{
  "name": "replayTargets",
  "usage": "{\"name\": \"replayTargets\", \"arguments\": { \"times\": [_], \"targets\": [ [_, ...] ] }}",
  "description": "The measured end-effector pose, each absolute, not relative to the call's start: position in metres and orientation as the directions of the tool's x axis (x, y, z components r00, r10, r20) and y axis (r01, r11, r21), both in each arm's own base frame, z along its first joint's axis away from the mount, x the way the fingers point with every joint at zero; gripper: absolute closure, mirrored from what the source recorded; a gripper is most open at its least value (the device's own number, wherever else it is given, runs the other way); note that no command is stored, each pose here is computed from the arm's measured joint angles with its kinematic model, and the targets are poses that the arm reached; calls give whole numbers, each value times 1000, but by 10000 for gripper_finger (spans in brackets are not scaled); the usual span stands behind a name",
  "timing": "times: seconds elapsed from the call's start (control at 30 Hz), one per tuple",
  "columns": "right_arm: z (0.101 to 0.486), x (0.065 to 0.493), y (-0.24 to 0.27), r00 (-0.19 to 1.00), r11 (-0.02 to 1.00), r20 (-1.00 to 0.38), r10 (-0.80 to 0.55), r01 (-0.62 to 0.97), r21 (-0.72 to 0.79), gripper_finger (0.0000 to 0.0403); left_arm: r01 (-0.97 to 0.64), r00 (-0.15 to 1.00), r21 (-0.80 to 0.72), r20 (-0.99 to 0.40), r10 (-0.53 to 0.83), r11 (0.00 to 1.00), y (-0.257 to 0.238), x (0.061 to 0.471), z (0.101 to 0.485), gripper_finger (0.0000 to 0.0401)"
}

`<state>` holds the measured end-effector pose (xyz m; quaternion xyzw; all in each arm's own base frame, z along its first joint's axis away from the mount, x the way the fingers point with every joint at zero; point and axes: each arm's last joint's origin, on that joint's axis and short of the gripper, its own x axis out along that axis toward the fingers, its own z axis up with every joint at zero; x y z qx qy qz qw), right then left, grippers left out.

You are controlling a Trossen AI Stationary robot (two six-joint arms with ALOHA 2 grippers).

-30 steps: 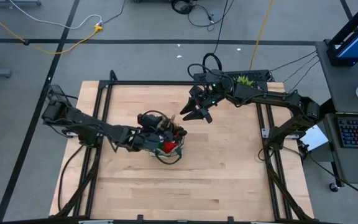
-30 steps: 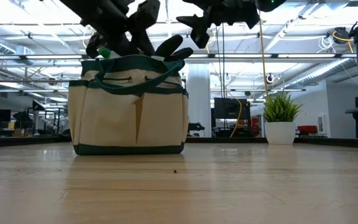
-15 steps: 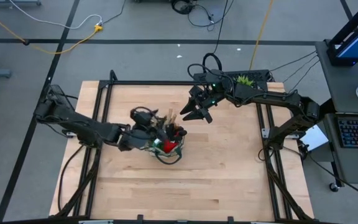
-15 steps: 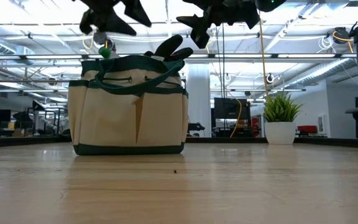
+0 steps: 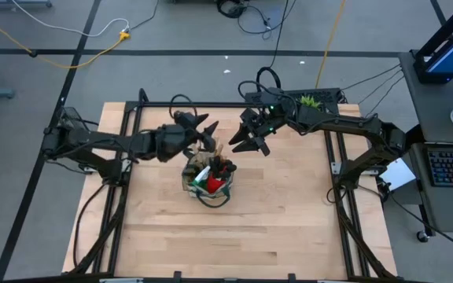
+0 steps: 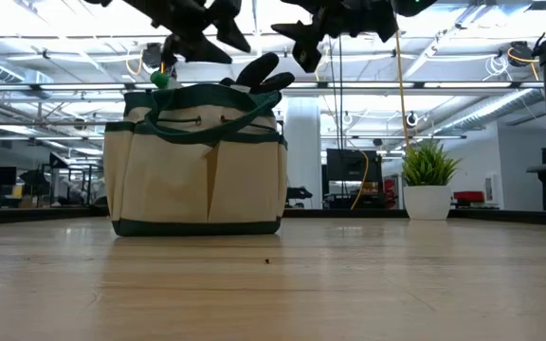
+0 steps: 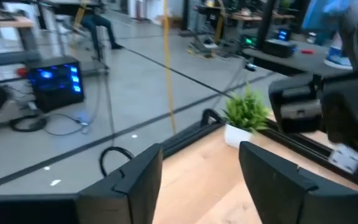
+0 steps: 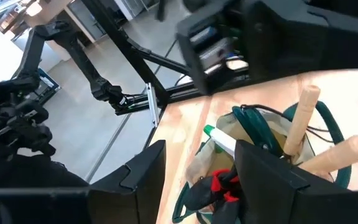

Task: Pick & Place Garden tools in Gardening bag
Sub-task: Put the brown trowel into the brown gardening bag

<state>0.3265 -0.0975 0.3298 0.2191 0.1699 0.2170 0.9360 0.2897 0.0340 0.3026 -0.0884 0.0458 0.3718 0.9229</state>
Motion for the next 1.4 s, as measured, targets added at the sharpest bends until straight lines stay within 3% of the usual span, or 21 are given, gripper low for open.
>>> {"name": "replayTargets", "arguments": {
  "times": [0.2,0.5,0.67,1.1,1.4],
  "targets": [
    [334,310,-98,858,866,-299,419,-278,416,254,-609,792,-152,-186,582,779,54,289,301,236],
    [347,285,-91,857,912,-348,380,-284,297,387,-468,874,-174,-234,426,866,66,288,297,335],
    [343,275,-87,866,918,-346,361,-265,294,390,-418,896,-220,-264,358,882,73,287,295,394],
    [322,255,-80,903,915,-288,319,-214,341,402,-330,916,-318,-334,220,889,76,298,275,398],
    [317,248,-78,912,907,-268,312,-201,371,402,-344,892,-425,-426,150,837,74,297,265,397]
  ]
}}
